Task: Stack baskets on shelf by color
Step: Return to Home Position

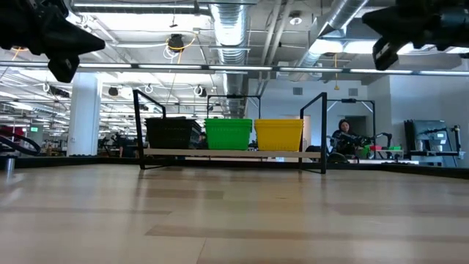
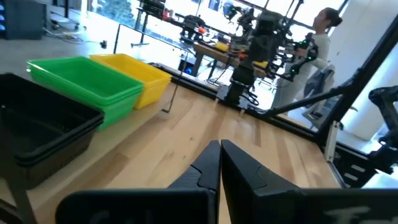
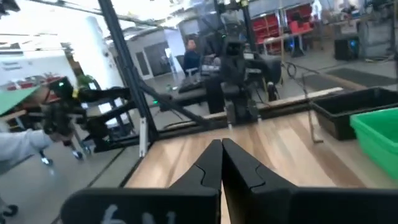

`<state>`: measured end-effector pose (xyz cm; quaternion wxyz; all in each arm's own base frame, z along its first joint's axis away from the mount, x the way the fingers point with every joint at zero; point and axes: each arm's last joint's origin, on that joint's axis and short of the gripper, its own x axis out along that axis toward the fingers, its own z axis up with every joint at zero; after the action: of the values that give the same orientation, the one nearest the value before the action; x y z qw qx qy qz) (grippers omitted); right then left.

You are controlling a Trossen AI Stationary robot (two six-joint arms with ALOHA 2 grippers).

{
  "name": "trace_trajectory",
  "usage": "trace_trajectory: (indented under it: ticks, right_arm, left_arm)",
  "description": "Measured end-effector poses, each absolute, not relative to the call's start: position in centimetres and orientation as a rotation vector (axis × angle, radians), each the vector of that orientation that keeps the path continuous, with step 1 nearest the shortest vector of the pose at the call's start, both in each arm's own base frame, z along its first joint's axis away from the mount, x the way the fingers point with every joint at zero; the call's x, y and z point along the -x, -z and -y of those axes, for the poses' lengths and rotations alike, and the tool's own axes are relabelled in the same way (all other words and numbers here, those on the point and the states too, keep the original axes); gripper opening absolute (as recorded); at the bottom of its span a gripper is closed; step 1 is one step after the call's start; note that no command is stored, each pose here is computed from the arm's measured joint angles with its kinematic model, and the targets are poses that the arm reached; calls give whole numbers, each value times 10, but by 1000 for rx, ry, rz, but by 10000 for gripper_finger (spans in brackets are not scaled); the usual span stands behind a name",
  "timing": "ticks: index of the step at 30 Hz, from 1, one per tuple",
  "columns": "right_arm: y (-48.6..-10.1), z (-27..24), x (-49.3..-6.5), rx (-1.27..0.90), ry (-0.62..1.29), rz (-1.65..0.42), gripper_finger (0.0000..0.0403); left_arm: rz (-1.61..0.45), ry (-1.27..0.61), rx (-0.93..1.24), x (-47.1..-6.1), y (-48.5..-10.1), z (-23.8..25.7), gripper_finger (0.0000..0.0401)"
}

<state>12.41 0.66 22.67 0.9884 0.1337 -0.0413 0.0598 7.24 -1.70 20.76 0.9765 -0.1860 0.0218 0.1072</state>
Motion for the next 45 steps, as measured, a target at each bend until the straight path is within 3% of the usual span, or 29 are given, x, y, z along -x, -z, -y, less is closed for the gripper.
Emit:
trace_trajectory:
  ticks: [9, 24, 31, 35, 39, 45]
  right_arm:
    - [-206, -18, -108, -201, -177, 384, 27]
    - [-200, -7, -102, -240, -110, 300, 28]
    - [-220, -3, -95, -113, -97, 361, 32]
    - [-230, -2, -92, -122, -79, 231, 31]
    - [-235, -4, -89, -152, -140, 168, 32]
    - [-229, -5, -87, -155, -184, 233, 33]
  left_arm:
    - [-52, -238, 376, -72, -206, 16, 0]
    - [-59, -264, 358, -72, -205, 16, 0]
    - [-102, -277, 355, -71, -200, 15, 0]
    - [-104, -284, 405, -71, -197, 15, 0]
    - [-40, -301, 409, -79, -184, 18, 0]
    - [143, -229, 307, -90, -179, 25, 0]
